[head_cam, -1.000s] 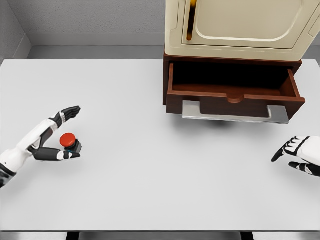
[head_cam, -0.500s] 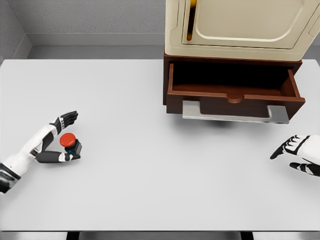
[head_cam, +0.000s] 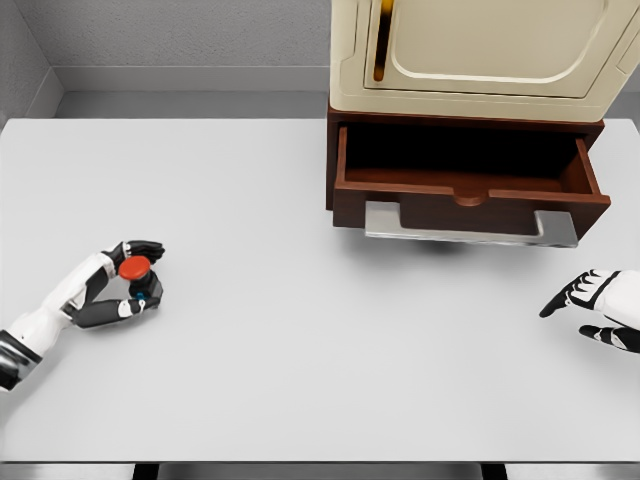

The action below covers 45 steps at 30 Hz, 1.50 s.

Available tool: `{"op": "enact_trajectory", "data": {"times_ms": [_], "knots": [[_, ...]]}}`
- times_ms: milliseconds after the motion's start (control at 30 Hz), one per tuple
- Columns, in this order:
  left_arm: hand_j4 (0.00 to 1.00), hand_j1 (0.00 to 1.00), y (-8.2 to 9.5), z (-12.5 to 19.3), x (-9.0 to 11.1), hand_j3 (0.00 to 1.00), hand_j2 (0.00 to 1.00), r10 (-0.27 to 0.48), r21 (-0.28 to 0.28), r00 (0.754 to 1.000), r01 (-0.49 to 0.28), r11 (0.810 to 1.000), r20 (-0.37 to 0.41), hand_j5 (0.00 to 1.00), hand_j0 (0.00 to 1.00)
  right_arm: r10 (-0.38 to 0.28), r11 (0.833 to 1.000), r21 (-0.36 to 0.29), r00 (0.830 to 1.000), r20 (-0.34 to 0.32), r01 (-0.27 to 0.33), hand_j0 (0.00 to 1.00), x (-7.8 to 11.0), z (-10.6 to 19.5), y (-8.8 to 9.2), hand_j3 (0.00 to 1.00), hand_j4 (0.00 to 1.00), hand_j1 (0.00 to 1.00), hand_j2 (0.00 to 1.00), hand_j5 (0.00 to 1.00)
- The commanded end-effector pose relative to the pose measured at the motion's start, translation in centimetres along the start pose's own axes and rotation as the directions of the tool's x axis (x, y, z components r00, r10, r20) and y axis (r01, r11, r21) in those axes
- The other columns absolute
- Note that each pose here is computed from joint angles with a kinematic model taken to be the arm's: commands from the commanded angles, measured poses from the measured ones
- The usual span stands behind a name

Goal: Put the switch into the drawer with left arm, and close the drawer with right arm

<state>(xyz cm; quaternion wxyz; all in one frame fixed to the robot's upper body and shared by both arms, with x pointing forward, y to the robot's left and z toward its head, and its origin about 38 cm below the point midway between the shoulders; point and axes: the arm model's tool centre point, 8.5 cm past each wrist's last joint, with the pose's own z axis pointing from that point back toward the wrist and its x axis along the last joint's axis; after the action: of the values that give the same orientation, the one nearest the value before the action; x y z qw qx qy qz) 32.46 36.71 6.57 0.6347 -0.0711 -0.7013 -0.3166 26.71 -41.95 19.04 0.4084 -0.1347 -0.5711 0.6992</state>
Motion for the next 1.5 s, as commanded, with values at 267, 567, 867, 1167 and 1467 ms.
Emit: {"op": "enact_trajectory", "data": {"times_ms": [267,567,867,1167,1467], "knots": [[0.42,0.42,-0.2,-0.3,0.9,0.42,0.42,0.008,0.009,0.999,-0.009,1.000,0.038,0.42,0.42,0.005,1.000,-0.018,1.000,-0.004,-0.005,0.66,-0.1,0.1,-0.6,0.66,0.66,0.66,0.66,0.66],[0.35,0.35,0.0,-1.2,3.4,0.35,0.35,-0.032,0.003,0.994,0.032,0.999,0.109,0.35,0.35,0.004,1.000,-0.018,1.000,-0.004,-0.004,0.66,-0.1,0.1,-0.5,0.66,0.66,0.66,0.66,0.66],[0.35,0.35,0.1,-2.3,5.1,0.35,0.35,-0.055,-0.010,0.986,0.057,0.998,0.157,0.35,0.35,0.005,1.000,-0.019,1.000,-0.004,-0.005,0.66,-0.1,0.1,-0.6,0.66,0.66,0.66,0.66,0.66],[0.36,0.36,-0.7,-3.2,6.6,0.36,0.36,-0.064,-0.025,0.976,0.071,0.997,0.206,0.36,0.36,0.005,1.000,-0.019,1.000,-0.004,-0.005,0.66,-0.1,0.1,-0.6,0.66,0.66,0.66,0.66,0.66],[0.35,0.35,-1.4,-5.7,8.8,0.35,0.35,-0.083,-0.045,0.957,0.099,0.994,0.277,0.35,0.35,0.000,1.000,-0.020,1.000,-0.004,0.000,0.60,-0.1,0.1,-0.4,0.60,0.60,0.60,0.60,0.60]]}}
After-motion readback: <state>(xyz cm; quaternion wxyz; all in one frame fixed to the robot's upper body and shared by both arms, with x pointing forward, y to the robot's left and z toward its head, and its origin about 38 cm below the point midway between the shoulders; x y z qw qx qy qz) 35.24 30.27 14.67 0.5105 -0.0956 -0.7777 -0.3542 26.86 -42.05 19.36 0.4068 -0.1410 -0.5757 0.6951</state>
